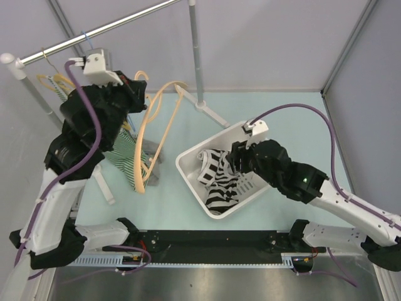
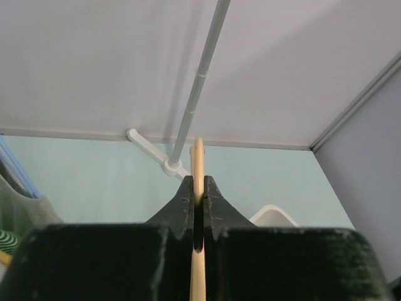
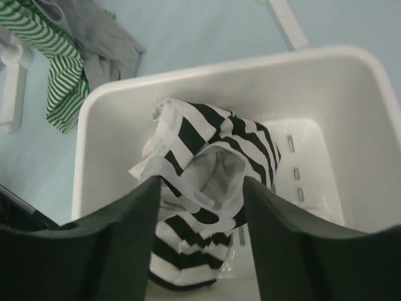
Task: Remove the tank top from the hanger
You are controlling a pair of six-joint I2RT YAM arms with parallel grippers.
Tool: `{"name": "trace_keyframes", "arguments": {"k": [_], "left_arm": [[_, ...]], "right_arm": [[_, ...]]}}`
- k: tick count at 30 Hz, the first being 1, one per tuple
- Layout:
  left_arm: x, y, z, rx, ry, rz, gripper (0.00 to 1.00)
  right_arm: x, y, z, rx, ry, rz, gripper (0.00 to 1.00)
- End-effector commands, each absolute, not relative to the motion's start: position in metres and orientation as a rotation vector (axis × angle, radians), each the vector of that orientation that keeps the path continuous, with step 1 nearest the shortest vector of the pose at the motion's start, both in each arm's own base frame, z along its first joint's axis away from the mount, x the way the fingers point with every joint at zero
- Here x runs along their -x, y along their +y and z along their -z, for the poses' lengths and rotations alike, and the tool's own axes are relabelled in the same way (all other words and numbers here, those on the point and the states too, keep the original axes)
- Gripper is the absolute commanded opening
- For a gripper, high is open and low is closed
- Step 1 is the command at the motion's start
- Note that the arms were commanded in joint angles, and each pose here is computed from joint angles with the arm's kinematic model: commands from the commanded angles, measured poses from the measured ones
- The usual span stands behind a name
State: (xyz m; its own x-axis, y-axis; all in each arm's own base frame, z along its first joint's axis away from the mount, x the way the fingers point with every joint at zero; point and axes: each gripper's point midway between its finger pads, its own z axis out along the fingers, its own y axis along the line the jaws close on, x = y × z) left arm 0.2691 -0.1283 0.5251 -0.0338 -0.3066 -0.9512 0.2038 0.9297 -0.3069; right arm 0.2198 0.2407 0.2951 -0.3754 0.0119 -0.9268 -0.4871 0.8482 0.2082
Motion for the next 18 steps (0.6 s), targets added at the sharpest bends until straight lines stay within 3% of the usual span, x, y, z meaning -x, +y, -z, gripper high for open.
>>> {"name": "trace_keyframes", "arguments": {"k": [1,2,5,13,18], "left_arm": [[-0.279,-0.124,-0.547,0.193,1.479,0.425,0.00],[-0.283,-0.125,-0.545,0.202,1.484,0.419,0.00],[-0.292,-0.123,-0.541,0.252,1.490,0.390,0.00],[-0.304,-0.110,-0.528,0.349,1.507,0.281,0.00],[-0.313,-0.106,-0.521,0.375,1.518,0.201,0.00]], "right_arm": [[-0.211,0.230,-0.313,0.380,1.955,-0.400,0.68],[-0.213,0.229,-0.322,0.379,1.940,-0.368,0.78],[-0.205,0.249,-0.354,0.464,1.872,-0.348,0.89],[-0.140,0.362,-0.434,0.734,1.604,-0.731,0.93],[-0.105,0.412,-0.443,0.815,1.521,-0.709,0.95]]}}
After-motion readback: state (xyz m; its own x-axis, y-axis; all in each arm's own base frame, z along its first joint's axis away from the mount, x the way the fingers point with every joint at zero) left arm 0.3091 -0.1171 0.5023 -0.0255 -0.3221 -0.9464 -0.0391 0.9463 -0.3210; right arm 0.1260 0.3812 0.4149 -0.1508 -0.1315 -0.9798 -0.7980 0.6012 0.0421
